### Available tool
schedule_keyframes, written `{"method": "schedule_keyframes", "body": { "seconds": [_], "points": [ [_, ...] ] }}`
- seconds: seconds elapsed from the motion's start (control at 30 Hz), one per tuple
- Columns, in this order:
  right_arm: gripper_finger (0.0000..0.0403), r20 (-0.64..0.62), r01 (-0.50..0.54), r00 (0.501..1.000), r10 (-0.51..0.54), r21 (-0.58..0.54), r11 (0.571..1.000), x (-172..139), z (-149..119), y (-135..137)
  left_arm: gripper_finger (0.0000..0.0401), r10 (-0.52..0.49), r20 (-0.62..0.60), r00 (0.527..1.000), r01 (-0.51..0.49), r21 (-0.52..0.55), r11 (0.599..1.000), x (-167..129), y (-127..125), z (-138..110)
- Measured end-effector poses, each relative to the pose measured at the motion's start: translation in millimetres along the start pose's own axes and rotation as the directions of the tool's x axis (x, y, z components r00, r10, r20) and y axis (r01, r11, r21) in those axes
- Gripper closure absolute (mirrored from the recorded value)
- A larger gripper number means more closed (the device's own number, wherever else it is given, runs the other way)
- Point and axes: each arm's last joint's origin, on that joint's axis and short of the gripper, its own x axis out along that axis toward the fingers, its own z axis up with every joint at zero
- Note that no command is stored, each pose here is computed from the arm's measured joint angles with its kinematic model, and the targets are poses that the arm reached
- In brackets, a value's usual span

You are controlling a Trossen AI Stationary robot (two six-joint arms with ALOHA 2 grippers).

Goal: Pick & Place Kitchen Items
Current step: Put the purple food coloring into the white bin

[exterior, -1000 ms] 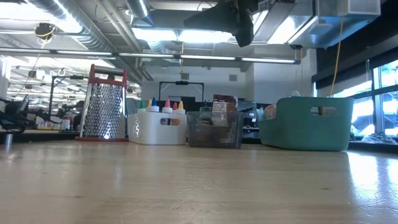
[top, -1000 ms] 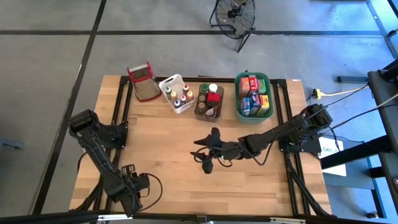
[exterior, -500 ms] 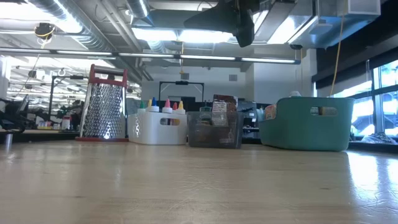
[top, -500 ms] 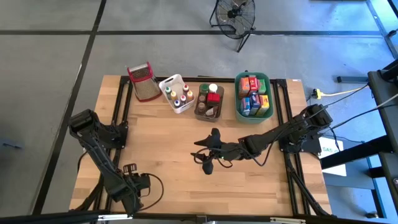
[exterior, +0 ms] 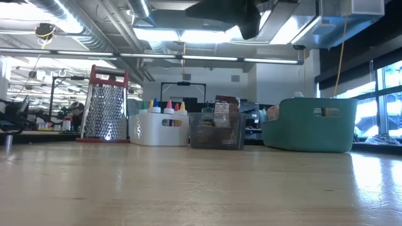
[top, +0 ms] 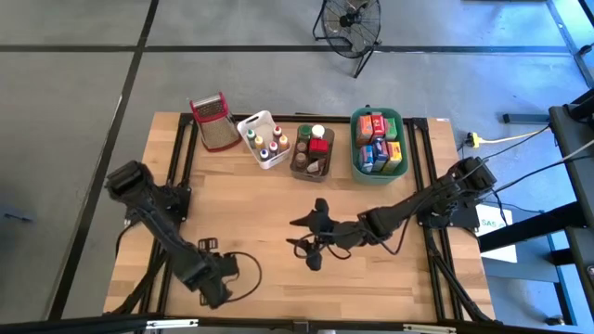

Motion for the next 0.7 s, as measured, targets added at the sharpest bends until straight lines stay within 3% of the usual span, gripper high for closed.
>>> {"method": "schedule_keyframes", "body": {
  "seconds": [0.13, 0.27, 0.4, 0.6, 0.7],
  "points": [
    [0.0161, 0.023, -0.044, 0.999, 0.046, -0.069, 0.997, -3, 1, 7, 0.026, 0.004, 0.005, 1.0, -0.004, 0.045, 0.999, -5, 10, 21],
    [0.0161, 0.055, -0.154, 0.983, 0.174, -0.253, 0.955, -15, 5, 25, 0.026, 0.06, 0.004, 0.998, -0.06, 0.086, 0.994, -16, 28, 45],
    [0.0161, 0.079, -0.195, 0.965, 0.248, -0.414, 0.889, -38, 9, 45, 0.026, 0.087, 0.002, 0.996, -0.086, 0.122, 0.989, -30, 45, 68],
    [0.0161, 0.073, -0.227, 0.935, 0.348, -0.632, 0.741, -75, 12, 69, 0.026, 0.115, 0.067, 0.991, -0.125, 0.173, 0.977, -55, 73, 105],
    [0.0161, 0.053, -0.194, 0.946, 0.321, -0.699, 0.689, -88, 10, 73, 0.026, 0.137, 0.107, 0.985, -0.155, 0.188, 0.97, -67, 91, 122]
  ]
}}
